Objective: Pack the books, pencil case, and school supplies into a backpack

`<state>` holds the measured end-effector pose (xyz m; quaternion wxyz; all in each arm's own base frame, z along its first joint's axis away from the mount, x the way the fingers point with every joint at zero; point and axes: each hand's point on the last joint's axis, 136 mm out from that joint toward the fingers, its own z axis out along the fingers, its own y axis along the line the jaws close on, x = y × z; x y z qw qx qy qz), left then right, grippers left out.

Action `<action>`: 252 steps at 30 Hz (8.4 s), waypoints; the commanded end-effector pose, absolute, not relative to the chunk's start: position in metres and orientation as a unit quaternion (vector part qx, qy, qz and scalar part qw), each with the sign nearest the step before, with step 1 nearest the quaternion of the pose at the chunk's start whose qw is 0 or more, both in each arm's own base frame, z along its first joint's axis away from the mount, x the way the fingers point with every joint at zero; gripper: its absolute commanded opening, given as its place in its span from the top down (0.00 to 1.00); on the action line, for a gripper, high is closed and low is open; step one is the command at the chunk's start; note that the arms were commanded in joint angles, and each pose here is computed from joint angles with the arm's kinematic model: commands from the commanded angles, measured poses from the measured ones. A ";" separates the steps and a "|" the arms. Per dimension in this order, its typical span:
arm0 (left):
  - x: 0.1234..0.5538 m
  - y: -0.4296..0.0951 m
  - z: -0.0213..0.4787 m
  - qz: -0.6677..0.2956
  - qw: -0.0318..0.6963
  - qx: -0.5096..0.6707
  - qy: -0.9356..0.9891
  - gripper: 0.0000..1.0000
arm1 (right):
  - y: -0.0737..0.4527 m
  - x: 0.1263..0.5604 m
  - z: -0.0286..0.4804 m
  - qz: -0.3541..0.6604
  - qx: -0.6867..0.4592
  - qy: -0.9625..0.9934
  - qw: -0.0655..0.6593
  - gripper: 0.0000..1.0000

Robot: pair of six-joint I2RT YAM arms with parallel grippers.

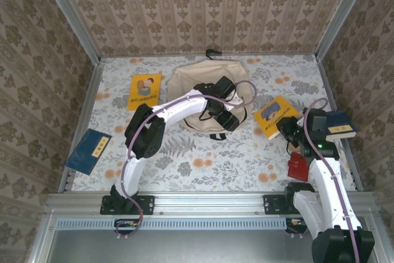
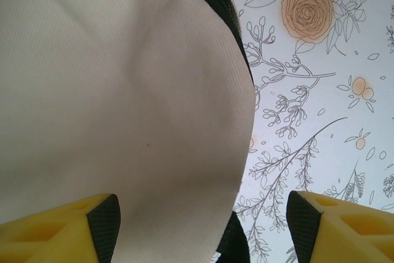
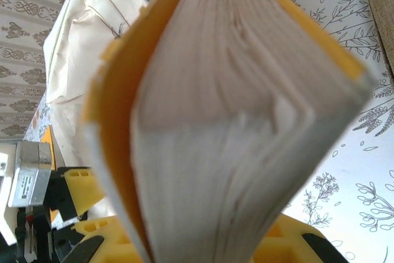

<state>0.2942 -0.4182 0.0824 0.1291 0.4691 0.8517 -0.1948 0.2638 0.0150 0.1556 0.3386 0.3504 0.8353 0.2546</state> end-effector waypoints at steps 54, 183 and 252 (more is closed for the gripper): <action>0.334 -0.399 0.144 -0.264 0.178 0.418 0.851 1.00 | 0.030 0.267 0.183 0.297 0.300 0.830 0.366 0.90; 0.383 -0.321 0.207 -0.323 0.293 0.199 0.877 0.25 | 0.078 0.288 0.195 0.189 0.236 0.861 0.409 0.04; 0.348 -0.134 0.089 -0.243 0.191 -0.082 0.948 0.08 | 0.199 0.276 0.154 0.278 0.066 0.922 0.263 0.01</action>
